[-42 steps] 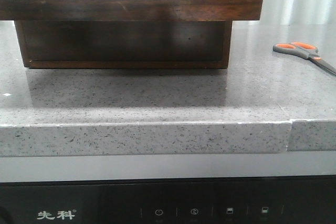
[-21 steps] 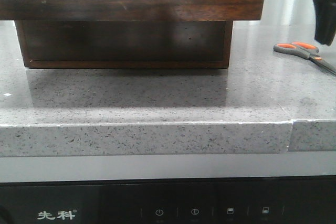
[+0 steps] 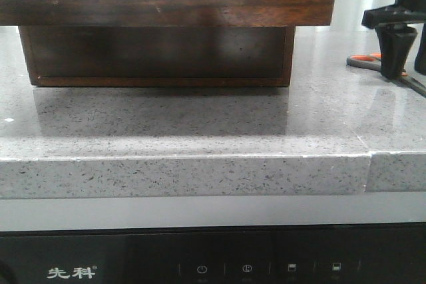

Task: Put scissors in drawer with both arms
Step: 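Lift the scissors off the counter with the right gripper, then carry the scissors into the open drawer and open the right gripper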

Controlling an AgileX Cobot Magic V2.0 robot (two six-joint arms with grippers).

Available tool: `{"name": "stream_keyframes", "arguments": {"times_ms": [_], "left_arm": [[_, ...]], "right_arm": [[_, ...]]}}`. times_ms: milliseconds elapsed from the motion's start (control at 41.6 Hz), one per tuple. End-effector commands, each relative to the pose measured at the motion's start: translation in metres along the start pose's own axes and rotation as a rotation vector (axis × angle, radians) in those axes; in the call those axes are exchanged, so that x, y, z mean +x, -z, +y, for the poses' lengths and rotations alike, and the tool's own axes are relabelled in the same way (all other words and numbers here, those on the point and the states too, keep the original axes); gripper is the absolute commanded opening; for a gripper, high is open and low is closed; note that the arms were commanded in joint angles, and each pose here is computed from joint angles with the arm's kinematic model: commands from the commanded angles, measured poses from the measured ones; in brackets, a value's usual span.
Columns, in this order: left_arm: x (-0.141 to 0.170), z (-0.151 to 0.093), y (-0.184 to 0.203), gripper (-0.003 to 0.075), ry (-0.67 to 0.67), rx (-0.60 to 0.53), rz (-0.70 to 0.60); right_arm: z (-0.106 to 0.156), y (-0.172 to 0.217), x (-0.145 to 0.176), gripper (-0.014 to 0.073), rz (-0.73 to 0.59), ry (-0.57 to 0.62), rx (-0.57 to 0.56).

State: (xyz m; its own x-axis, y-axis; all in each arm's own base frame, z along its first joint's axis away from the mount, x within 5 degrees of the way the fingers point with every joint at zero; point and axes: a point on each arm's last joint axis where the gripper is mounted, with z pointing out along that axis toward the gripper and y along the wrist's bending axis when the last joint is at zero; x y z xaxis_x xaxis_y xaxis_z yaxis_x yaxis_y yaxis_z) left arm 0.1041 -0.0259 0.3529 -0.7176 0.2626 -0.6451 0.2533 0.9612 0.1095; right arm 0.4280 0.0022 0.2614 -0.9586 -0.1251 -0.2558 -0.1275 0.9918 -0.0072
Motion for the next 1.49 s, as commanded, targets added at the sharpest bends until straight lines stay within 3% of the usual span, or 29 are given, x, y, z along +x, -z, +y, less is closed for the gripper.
{"name": "stream_keyframes", "arguments": {"times_ms": [0, 96, 312, 432, 625, 841, 1201, 1465], "left_arm": [[-0.012, -0.003, 0.008, 0.0544, 0.027, 0.045, -0.087], [-0.012, -0.004, 0.008, 0.0544, 0.029, 0.049, -0.087], [-0.012, -0.003, 0.008, 0.0544, 0.027, 0.046, -0.087], [-0.012, -0.003, 0.008, 0.0544, 0.027, 0.046, -0.087], [-0.012, -0.003, 0.008, 0.0544, 0.027, 0.046, -0.087], [-0.012, -0.003, 0.008, 0.0544, 0.025, 0.042, -0.088], [-0.013, -0.001, 0.008, 0.0544, 0.014, 0.02, -0.099], [-0.017, -0.002, 0.008, 0.0544, 0.014, 0.025, -0.149]], "right_arm": [[-0.002, 0.023, -0.005, 0.0389, -0.076, -0.011, 0.016], [-0.002, 0.017, -0.005, 0.0351, -0.056, -0.018, 0.013], [-0.002, 0.018, -0.005, 0.0095, -0.065, -0.019, 0.014], [-0.002, 0.019, -0.005, 0.0022, -0.067, -0.018, 0.014], [-0.001, 0.047, -0.001, 0.002, -0.122, -0.014, 0.03], [0.0, 0.118, 0.014, 0.002, -0.295, -0.003, 0.078], [0.021, 0.247, 0.074, 0.0019, -0.652, 0.085, 0.121], [0.05, 0.306, 0.117, 0.0019, -0.865, 0.226, 0.079]]}}
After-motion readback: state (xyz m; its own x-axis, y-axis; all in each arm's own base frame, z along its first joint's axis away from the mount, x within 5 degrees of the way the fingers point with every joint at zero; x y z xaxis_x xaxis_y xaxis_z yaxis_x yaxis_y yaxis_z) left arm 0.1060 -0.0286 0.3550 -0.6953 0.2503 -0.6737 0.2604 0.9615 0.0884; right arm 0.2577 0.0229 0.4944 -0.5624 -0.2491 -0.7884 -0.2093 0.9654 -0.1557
